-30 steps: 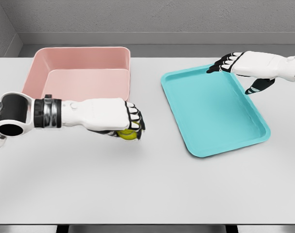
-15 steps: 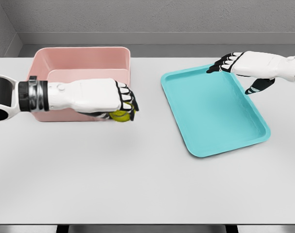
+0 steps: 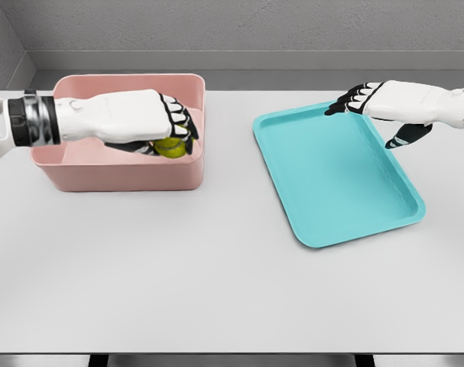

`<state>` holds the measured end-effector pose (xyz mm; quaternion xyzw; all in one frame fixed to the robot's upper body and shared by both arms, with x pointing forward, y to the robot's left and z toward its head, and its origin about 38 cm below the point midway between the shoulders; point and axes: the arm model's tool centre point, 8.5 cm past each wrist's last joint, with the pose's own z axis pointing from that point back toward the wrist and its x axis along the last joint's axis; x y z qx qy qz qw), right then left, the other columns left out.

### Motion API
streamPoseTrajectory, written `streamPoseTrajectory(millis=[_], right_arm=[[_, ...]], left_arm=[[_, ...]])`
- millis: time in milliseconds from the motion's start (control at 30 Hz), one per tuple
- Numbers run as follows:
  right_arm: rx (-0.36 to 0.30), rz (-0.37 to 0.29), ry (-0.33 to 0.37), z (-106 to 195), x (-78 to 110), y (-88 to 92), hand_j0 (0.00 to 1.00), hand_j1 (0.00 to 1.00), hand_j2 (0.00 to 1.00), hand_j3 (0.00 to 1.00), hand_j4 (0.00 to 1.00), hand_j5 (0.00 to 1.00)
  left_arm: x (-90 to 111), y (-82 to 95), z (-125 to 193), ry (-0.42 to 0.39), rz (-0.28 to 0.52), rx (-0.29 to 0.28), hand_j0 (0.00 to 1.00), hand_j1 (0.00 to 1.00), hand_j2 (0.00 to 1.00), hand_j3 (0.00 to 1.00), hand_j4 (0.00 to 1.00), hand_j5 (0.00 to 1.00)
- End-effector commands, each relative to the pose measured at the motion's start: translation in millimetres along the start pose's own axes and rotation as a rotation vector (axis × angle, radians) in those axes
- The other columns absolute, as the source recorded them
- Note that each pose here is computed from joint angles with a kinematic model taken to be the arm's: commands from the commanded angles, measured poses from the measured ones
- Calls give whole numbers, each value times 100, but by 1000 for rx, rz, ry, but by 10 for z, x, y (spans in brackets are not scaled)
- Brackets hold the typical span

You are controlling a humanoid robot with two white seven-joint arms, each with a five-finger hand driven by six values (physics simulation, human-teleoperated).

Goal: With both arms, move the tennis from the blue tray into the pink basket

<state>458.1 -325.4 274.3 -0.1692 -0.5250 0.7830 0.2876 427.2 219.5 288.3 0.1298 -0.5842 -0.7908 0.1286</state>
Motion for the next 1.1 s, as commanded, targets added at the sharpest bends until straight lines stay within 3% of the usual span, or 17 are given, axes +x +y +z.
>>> streamPoseTrajectory(millis=[0, 400, 433, 467, 800, 833, 933, 1033, 1067], right_arm=[[-5, -5, 1, 6, -3, -7, 100, 100, 100, 100, 100, 100], [-5, -5, 1, 6, -3, -7, 100, 100, 100, 100, 100, 100], [-5, -5, 1, 6, -3, -7, 100, 100, 100, 100, 100, 100], [-5, -5, 1, 6, -3, -7, 100, 100, 100, 100, 100, 100], [-5, -5, 2, 11, -6, -6, 100, 100, 100, 100, 100, 100], [-6, -6, 0, 6, -2, -7, 100, 100, 100, 100, 100, 100], [-5, -5, 2, 11, -6, -6, 100, 100, 100, 100, 100, 100], [-5, -5, 1, 6, -3, -7, 100, 100, 100, 100, 100, 100], [-6, -6, 0, 6, -2, -7, 100, 100, 100, 100, 100, 100]], left_arm=[[-110, -51, 42, 34, 23, -4, 56, 56, 56, 56, 56, 56], [-570, -231, 109, 163, 104, -15, 57, 57, 57, 57, 57, 57], [-575, -218, 116, 165, 103, -11, 65, 65, 65, 65, 65, 65], [-579, -192, 130, 168, 99, -4, 98, 98, 98, 98, 98, 98], [-542, -172, 151, 159, 96, 2, 100, 100, 100, 100, 100, 100], [-371, -53, 105, 108, 63, 28, 100, 100, 100, 100, 100, 100], [-36, 57, 395, 43, 60, 46, 100, 100, 100, 100, 100, 100], [-96, -10, 838, 136, 80, 58, 100, 100, 100, 100, 100, 100], [-80, -91, 837, 136, 98, 53, 100, 100, 100, 100, 100, 100]])
